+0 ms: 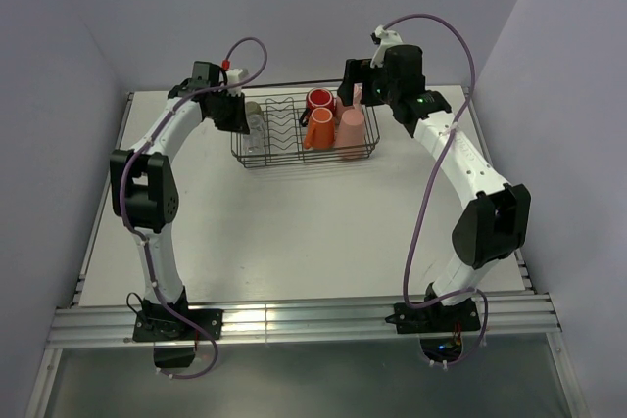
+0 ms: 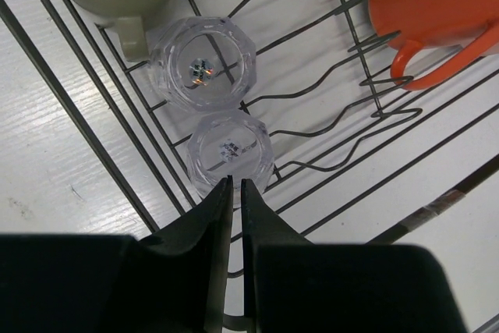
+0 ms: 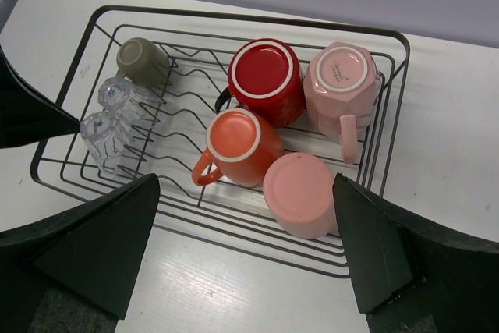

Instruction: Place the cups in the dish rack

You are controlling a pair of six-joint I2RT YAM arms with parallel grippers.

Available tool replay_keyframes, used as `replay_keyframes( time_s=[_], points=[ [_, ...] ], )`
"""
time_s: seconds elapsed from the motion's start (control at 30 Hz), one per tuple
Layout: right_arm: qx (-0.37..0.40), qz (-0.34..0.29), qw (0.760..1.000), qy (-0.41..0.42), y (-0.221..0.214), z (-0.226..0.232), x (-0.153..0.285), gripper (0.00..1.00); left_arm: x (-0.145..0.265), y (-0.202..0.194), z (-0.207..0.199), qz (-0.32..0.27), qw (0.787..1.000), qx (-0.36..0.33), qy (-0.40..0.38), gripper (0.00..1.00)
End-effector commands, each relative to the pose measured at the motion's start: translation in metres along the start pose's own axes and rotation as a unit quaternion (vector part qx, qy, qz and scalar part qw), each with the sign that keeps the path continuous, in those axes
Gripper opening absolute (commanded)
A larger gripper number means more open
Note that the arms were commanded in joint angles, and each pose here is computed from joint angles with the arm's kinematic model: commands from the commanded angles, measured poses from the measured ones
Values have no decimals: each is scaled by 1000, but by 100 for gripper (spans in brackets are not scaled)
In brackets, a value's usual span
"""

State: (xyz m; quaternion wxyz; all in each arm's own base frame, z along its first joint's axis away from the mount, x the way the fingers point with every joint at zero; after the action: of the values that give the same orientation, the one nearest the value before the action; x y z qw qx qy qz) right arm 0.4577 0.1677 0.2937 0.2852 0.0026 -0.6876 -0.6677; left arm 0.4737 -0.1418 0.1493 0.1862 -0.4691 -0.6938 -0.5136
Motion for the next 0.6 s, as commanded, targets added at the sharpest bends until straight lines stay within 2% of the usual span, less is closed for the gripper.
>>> replay_keyframes(
  time_s=[0.0,0.57],
  points=[
    [-11,-14,1000,6,8,1,0,100,-3,2,-1,-6,1000,-14,6,16],
    [-15,-8,1000,5,8,-1,-5,100,-2,-25,3,28,998,-44,22,13]
  ],
)
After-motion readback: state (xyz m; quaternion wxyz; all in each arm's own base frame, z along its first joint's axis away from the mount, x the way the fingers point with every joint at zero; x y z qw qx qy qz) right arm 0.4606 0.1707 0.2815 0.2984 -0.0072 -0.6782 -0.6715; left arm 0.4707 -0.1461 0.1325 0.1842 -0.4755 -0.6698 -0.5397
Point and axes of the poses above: each gripper's point midway between its finger pads, its own x axis back along the fingers, its own z axis along the line the jaws close on, y = z × x, the point moved 2 cm from there along x, back along the fingers, and after that the axes turned 10 degrees about x, right-handed, at the moved point
